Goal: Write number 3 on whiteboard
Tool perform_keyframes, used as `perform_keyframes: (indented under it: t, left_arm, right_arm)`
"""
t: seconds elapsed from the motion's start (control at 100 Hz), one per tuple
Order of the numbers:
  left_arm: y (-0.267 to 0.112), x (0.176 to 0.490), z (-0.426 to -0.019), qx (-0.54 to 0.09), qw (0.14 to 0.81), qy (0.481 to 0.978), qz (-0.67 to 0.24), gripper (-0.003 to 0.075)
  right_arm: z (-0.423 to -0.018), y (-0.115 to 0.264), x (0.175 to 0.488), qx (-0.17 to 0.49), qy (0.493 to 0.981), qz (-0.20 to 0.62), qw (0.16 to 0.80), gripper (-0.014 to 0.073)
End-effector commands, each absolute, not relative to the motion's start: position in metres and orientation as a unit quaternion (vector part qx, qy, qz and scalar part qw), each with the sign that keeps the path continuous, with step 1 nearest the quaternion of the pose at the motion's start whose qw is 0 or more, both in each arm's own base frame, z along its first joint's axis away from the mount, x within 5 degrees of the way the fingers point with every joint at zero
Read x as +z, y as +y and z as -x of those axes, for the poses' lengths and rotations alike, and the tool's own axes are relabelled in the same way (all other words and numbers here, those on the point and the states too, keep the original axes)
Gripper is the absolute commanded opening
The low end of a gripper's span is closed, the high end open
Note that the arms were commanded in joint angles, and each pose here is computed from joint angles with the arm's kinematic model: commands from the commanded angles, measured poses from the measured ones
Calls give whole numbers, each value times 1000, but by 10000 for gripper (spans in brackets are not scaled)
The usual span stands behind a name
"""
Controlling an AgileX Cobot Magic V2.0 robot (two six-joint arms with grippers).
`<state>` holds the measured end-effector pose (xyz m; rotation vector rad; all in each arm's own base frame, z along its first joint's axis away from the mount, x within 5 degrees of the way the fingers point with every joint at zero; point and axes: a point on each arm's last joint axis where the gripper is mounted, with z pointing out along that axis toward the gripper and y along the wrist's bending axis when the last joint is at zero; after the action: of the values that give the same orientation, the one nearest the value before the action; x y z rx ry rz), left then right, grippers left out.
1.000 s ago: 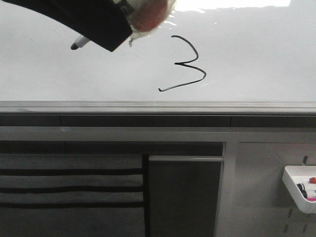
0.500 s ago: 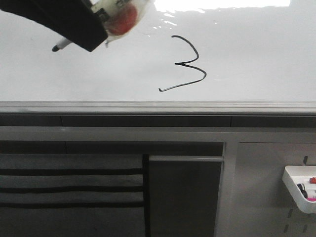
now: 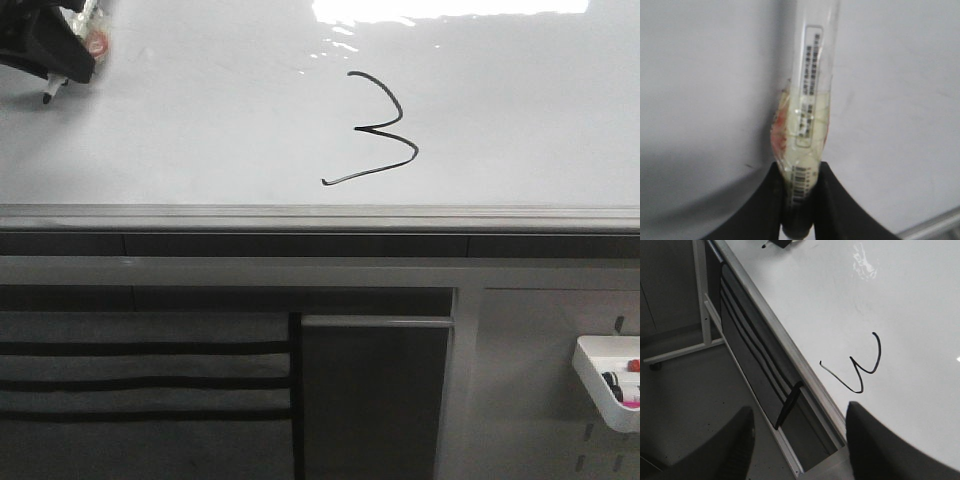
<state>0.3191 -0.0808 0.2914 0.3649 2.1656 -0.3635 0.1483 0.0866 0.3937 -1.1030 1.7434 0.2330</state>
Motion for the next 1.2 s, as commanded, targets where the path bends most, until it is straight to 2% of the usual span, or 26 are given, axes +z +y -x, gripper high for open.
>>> perform_keyframes:
  t: [0.0,0.37,0.47,0.59,0.64,0.69,0.85,0.98,1.09,1.19]
  left_arm:
    - [-78,307,-326,-151,482,856,-105,-18]
    - [-79,302,-328,-152,473,861,-110,1]
    - [-79,305,-325,-149,474,860,-120,126]
    - [-78,315,-318,-143,485,853,-131,368]
    - [-77,321,-314,-141,492,848,-137,429]
    - [-76,330,-307,-134,500,843,-150,453]
    - [-70,363,-273,-91,526,817,-217,449]
    - [-64,392,-230,-72,539,798,-261,417]
    - [-56,412,-185,-67,541,795,-267,365]
    - [-45,421,-149,-49,549,797,-249,305]
  right_arm:
    - [-149,85,406,96,714,439,537,362]
    - [-149,85,406,96,714,439,537,362]
    - [-148,85,405,103,719,431,535,362]
    - [-147,85,405,109,723,432,529,362]
    - [-145,85,405,107,722,435,527,362]
    - [-142,82,407,105,727,425,529,362]
    - [-130,66,411,79,768,352,529,362]
    - [-112,45,414,70,815,232,526,355]
    - [-92,31,413,77,843,146,512,302]
    - [-73,23,410,80,858,125,492,238]
